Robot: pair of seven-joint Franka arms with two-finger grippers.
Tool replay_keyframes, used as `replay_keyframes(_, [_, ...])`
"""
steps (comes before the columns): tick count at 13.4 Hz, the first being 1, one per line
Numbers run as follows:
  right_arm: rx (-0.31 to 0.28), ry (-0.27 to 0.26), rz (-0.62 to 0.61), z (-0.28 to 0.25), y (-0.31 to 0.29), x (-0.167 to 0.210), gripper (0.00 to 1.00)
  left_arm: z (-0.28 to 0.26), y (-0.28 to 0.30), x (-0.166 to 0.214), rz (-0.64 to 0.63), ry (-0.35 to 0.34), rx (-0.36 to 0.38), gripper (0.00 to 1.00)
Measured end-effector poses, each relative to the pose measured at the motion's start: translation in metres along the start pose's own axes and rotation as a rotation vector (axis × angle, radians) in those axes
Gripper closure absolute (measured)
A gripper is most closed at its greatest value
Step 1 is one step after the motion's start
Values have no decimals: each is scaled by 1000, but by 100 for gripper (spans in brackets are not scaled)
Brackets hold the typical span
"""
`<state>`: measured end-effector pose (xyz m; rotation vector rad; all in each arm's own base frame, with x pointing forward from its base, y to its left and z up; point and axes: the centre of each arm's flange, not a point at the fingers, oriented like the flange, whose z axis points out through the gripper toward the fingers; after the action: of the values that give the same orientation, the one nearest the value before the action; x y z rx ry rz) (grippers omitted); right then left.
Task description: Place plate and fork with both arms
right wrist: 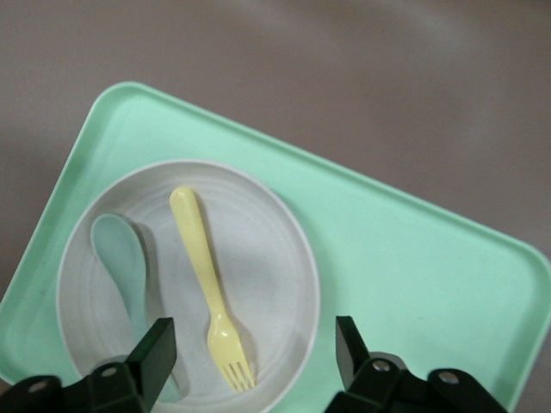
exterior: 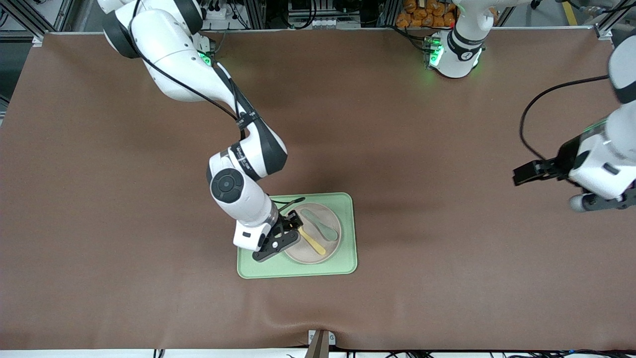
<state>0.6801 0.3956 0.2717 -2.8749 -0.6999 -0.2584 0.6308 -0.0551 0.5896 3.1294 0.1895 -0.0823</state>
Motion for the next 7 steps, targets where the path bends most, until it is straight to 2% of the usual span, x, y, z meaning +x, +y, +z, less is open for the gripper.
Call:
replay_keyframes(3, [2, -13, -23, 20, -18, -7, 24, -26, -16, -22, -7, -16, 12, 0])
replay_keyframes(5, [-3, 30, -26, 36, -20, -11, 24, -43, -12, -40, 4, -15, 17, 0])
replay_keyframes(7, [-7, 31, -32, 58, -23, -19, 29, -50, -10, -53, 46, -24, 24, 0])
